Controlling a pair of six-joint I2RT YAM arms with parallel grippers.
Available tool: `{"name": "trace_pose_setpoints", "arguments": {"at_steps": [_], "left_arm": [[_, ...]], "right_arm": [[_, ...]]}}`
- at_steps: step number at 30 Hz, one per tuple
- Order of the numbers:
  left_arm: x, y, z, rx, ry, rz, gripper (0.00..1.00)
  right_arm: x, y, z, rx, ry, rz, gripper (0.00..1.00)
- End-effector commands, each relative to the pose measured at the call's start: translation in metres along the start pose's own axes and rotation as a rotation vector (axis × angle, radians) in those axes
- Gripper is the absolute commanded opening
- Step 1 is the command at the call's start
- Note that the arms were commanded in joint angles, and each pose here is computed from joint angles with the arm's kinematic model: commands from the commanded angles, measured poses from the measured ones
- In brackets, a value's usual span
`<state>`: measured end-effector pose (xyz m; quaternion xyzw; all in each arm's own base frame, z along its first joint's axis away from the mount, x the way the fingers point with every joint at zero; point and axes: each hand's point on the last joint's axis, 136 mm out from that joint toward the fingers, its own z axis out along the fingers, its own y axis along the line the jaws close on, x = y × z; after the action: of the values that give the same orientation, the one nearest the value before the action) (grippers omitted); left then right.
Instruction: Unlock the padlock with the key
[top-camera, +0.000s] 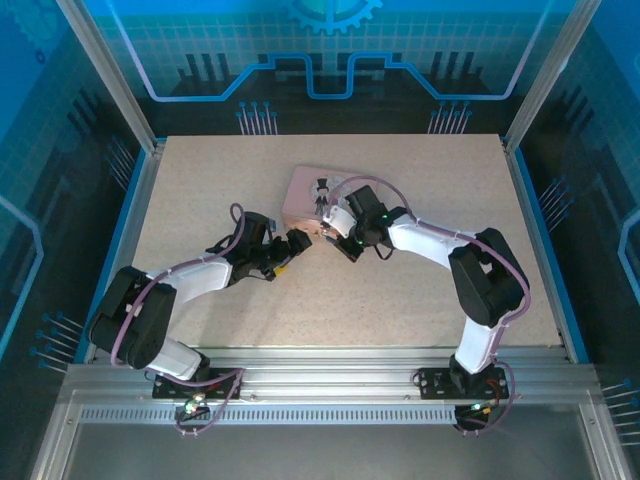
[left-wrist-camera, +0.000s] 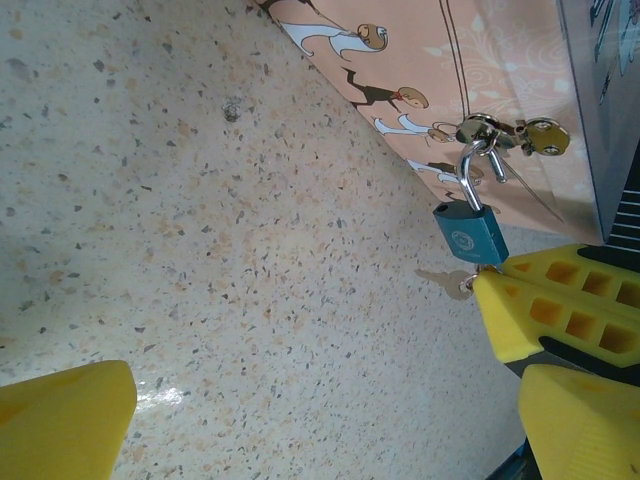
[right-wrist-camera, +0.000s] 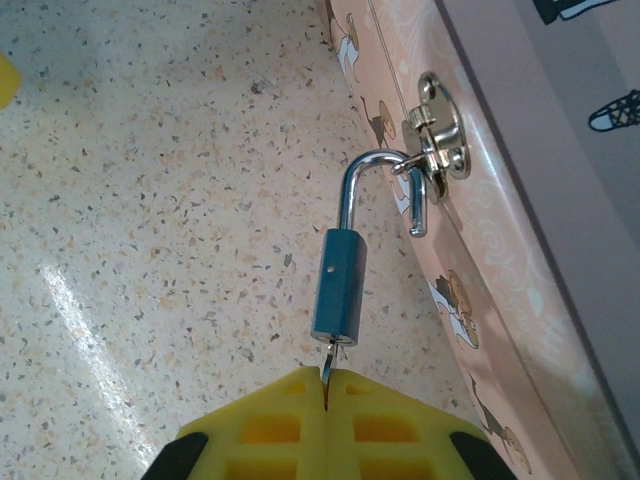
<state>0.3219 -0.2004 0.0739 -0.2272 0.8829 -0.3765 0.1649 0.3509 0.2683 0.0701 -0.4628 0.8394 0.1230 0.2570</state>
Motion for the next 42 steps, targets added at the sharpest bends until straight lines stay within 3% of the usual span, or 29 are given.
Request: {"name": "trace_pose_setpoints", "arguments": {"at_steps": [1, 16, 42], "left_arm": [[0.002, 0.002, 0.001, -0.005, 0.026, -0.003, 0.99], [0.003, 0.003, 0.006, -0.007, 0.039, -0.013, 0.99], [0.003, 0.003, 0.006, -0.008, 0.041, -0.022, 0.99]], "right_arm": [[-0.006, -0.008, -0.006, 0.026, -0.005, -0.064, 0.0], [-0.008, -0.019, -0.002, 0.09, -0.019, -0.29, 0.0], [-0.024, -0.035, 0.003, 0.117, -0.056, -0.361, 0.0]]}}
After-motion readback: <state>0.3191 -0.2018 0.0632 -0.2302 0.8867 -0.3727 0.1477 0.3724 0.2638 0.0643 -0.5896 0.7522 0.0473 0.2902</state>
